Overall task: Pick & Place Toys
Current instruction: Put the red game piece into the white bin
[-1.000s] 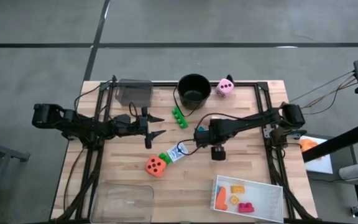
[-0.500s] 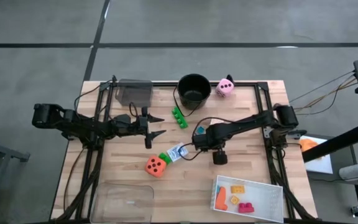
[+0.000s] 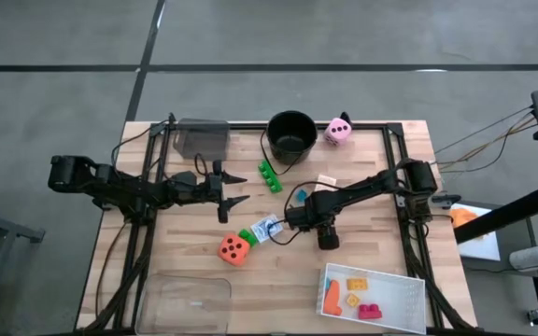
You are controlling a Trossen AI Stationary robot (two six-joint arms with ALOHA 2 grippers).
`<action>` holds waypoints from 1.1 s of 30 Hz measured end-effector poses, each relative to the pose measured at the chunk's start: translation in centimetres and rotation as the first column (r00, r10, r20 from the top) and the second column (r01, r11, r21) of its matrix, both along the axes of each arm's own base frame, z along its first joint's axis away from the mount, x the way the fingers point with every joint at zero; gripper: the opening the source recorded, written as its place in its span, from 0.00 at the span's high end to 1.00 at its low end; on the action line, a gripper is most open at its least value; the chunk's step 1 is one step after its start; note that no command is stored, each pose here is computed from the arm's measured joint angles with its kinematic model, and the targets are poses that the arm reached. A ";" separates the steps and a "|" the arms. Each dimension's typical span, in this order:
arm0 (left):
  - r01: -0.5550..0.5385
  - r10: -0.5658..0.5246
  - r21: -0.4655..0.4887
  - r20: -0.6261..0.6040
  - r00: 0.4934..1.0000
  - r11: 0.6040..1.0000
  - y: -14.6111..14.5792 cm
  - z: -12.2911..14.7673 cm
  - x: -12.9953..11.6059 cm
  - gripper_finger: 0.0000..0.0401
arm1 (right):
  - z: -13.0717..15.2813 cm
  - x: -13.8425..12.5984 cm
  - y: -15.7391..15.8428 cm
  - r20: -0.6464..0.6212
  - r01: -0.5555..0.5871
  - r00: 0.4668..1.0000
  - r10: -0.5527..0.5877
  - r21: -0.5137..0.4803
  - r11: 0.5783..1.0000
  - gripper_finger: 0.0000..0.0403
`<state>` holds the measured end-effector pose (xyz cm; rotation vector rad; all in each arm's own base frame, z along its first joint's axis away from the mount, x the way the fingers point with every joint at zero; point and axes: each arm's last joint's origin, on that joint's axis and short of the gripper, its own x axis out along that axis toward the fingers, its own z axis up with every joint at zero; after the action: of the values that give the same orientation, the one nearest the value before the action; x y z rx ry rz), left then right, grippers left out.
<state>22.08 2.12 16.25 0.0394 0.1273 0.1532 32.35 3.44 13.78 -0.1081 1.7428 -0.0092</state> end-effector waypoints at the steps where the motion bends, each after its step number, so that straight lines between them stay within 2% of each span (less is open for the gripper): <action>1: 0.000 0.000 0.000 -0.001 1.000 1.000 0.0 0.0 0.0 0.37 | 0.1 0.0 0.0 0.002 0.003 1.000 -0.003 0.001 1.000 0.63; 4: -0.001 0.001 0.000 -0.001 1.000 1.000 0.0 0.0 0.0 0.37 | 0.5 -0.2 0.0 0.009 0.013 1.000 -0.012 -0.013 1.000 0.79; 13: -0.004 0.004 -0.012 -0.009 1.000 1.000 0.0 -0.1 0.0 0.37 | 3.6 -1.3 1.1 0.075 0.022 0.997 -0.020 -0.027 0.999 0.78; 16: -0.004 0.004 -0.016 -0.009 1.000 1.000 0.0 -0.1 0.0 0.37 | 5.3 -1.6 1.9 0.171 0.033 0.985 -0.030 -0.014 0.999 0.78; 19: -0.004 0.004 -0.016 -0.005 1.000 1.000 0.0 -0.1 0.0 0.37 | 7.5 -1.5 3.1 0.338 0.017 0.941 -0.024 0.026 1.000 0.78; 22: -0.004 0.004 -0.015 0.007 1.000 1.000 0.0 0.0 0.0 0.37 | 9.7 -1.4 4.5 0.557 -0.038 0.830 -0.011 0.075 0.996 0.78; 26: -0.005 0.005 -0.022 0.010 1.000 1.000 0.0 0.1 0.0 0.37 | 11.1 -2.1 6.6 0.804 -0.162 0.595 -0.008 0.129 0.978 0.78; 30: -0.001 0.002 -0.024 0.011 1.000 1.000 0.0 0.1 0.0 0.37 | 10.9 -4.0 8.0 0.920 -0.263 0.388 -0.054 0.167 0.950 0.78; 33: -0.002 0.002 -0.027 0.011 1.000 1.000 0.0 0.1 0.0 0.37 | 9.9 -5.9 8.9 0.943 -0.299 0.315 -0.110 0.209 0.931 0.78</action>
<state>22.09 2.12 16.31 0.0116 0.1186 0.1536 26.41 12.35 23.67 0.0651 0.4640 0.2872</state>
